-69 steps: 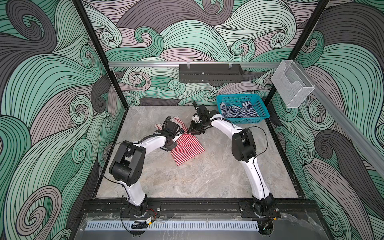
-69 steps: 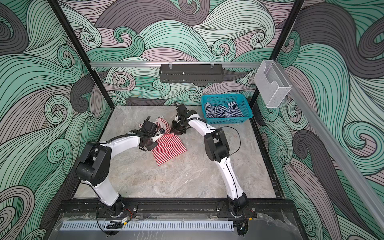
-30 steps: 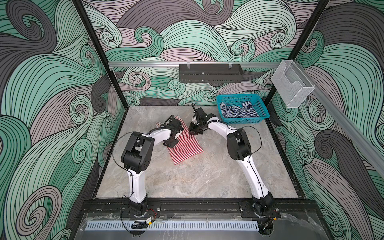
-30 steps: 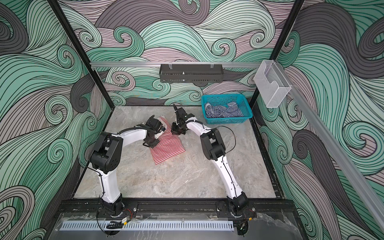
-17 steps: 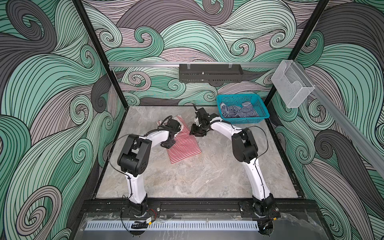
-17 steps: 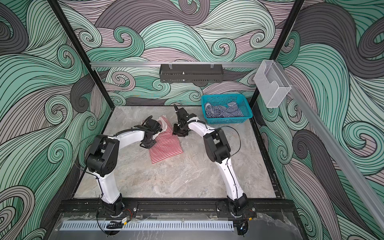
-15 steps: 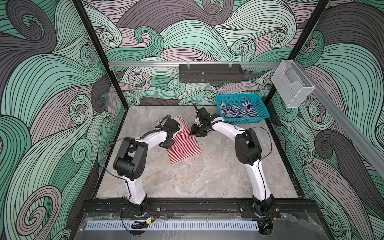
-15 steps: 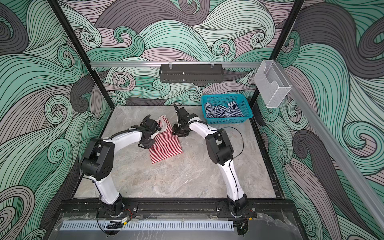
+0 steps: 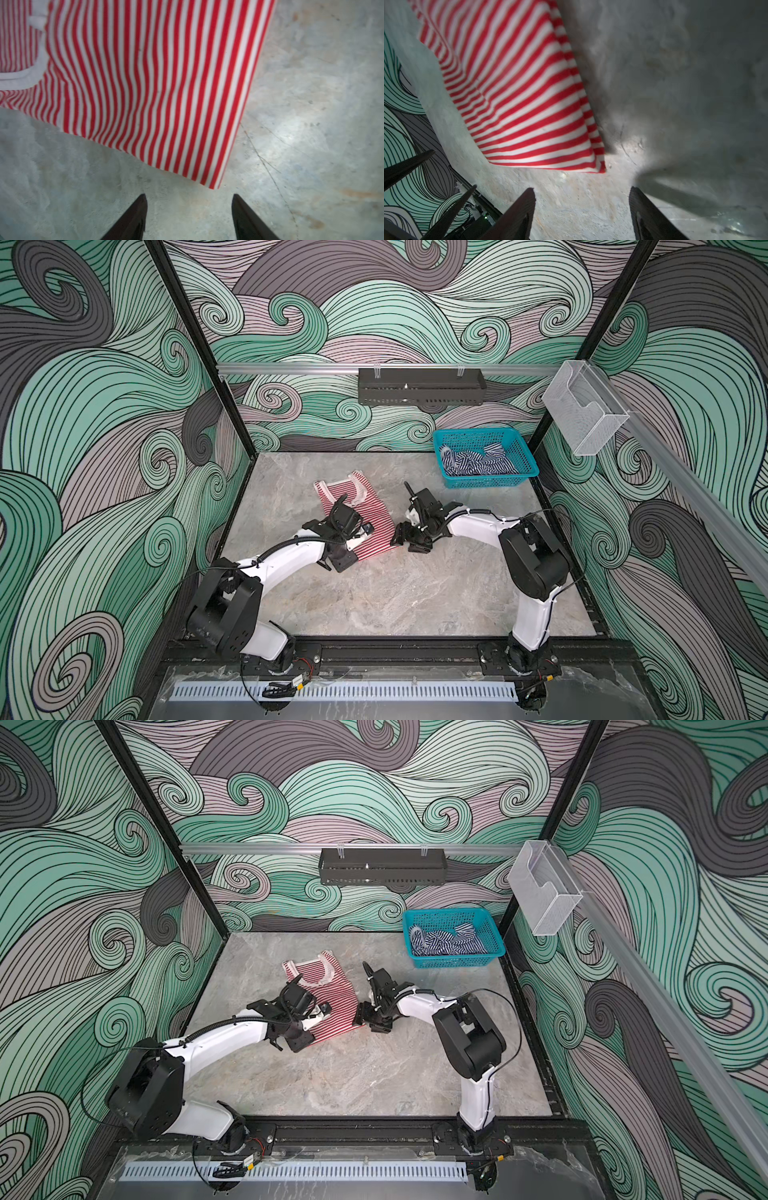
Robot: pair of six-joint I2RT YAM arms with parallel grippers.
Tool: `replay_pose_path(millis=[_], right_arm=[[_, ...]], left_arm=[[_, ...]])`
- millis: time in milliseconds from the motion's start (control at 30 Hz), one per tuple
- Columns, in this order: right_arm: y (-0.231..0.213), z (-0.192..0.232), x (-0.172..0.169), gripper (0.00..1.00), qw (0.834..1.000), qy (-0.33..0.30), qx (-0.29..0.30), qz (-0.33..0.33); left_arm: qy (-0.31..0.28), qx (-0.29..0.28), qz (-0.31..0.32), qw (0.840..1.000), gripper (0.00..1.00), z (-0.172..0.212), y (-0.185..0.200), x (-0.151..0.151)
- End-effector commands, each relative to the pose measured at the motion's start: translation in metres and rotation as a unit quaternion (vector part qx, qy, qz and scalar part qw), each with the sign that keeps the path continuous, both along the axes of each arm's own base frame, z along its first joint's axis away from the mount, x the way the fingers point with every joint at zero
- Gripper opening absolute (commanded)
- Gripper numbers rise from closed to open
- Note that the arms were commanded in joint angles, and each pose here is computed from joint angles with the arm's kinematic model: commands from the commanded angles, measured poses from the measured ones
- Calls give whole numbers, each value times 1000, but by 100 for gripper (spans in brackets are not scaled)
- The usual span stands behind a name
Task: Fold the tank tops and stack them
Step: 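Move both grippers down to the folded top's edge nearest the robot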
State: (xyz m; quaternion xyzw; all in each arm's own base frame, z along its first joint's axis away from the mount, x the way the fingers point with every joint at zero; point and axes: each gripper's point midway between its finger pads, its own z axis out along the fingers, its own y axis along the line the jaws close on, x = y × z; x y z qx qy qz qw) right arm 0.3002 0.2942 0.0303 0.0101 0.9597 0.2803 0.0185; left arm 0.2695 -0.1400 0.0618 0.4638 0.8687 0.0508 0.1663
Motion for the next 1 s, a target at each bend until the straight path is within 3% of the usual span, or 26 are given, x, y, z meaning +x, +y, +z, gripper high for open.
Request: replay_pose_path(millis=[0,333,467,733,967], right_arm=[[11,18,8,70,998,-23,50,-28],[-6,-25,15,51,991,0,54,-121],[-10,-35,23,47,983,11,85,-162],[-1,-41,26,41,978,26,120,-170],[4,-32,23,28,979,25,129,-154]], left_arm=[[0,-30,-26,999,68,11,-14,-10],[-5,-24,-20,1000,68,9,-11,-13],[-5,-22,-18,1000,68,8,-8,-17],[-4,-18,-20,1000,67,4,-5,-20],[4,0,-26,1000,67,-7,-4,-22]])
